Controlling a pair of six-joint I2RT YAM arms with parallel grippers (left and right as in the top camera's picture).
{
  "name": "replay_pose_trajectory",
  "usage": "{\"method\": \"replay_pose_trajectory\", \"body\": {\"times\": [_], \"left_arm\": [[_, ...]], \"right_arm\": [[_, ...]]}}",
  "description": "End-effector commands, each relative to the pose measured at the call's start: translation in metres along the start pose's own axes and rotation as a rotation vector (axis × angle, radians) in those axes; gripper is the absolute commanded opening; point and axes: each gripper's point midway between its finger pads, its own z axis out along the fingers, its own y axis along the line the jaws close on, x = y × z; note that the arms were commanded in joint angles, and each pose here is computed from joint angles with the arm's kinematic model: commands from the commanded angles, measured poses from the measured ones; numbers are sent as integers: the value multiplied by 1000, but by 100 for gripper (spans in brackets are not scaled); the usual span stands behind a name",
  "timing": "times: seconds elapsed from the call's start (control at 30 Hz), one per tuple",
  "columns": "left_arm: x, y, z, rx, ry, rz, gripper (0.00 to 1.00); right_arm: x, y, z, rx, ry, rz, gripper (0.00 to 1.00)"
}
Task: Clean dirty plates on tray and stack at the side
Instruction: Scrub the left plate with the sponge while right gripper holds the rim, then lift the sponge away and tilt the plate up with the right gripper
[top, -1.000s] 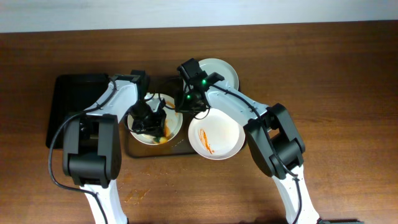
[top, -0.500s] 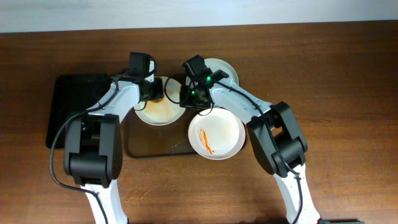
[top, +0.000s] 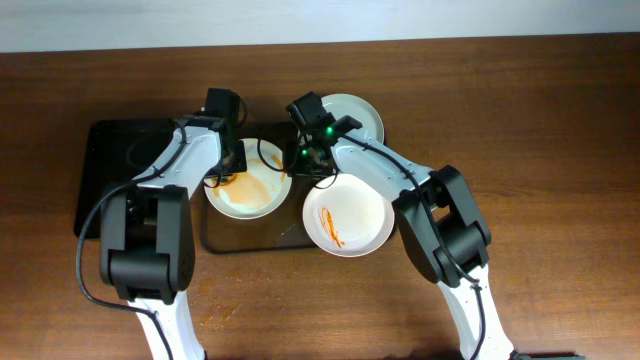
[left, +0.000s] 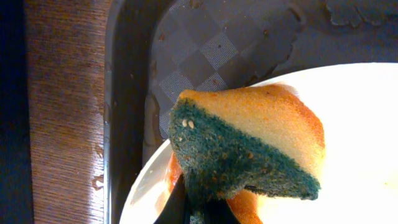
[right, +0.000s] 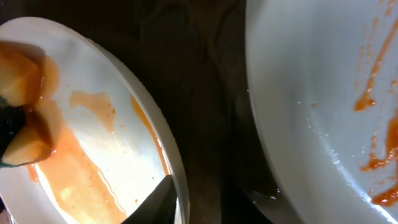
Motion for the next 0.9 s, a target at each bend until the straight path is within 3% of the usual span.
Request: {"method": "replay_pose_trajectory", "body": {"times": [0.0,0.13,0.3,0.47,0.67,0.8,0.87], "left_arm": [[34,-6,25,34,124,25,0],[33,-6,24,33,123,-2,1],[9,-14,-9,90,111,-28,1],[-42,-3,-85,104,42,-37,0],[-52,22,-115,153,57,-77,0],[-52,23,-115,171,61,-86,1],[-52,23,-115,171,60,-87,0]], "right_arm": [[-3,-12,11,40,-13,3,25],[5,-5,19,4,21,-2,4],[11,-5,19,3,49,4,4],[14,-1,9,-34,99,26,4],[-4,28,-64,-38,31,-66,4],[-6,39,-128,58,-91,-135,4],[-10,27,-153,196,-178,-151,4]]}}
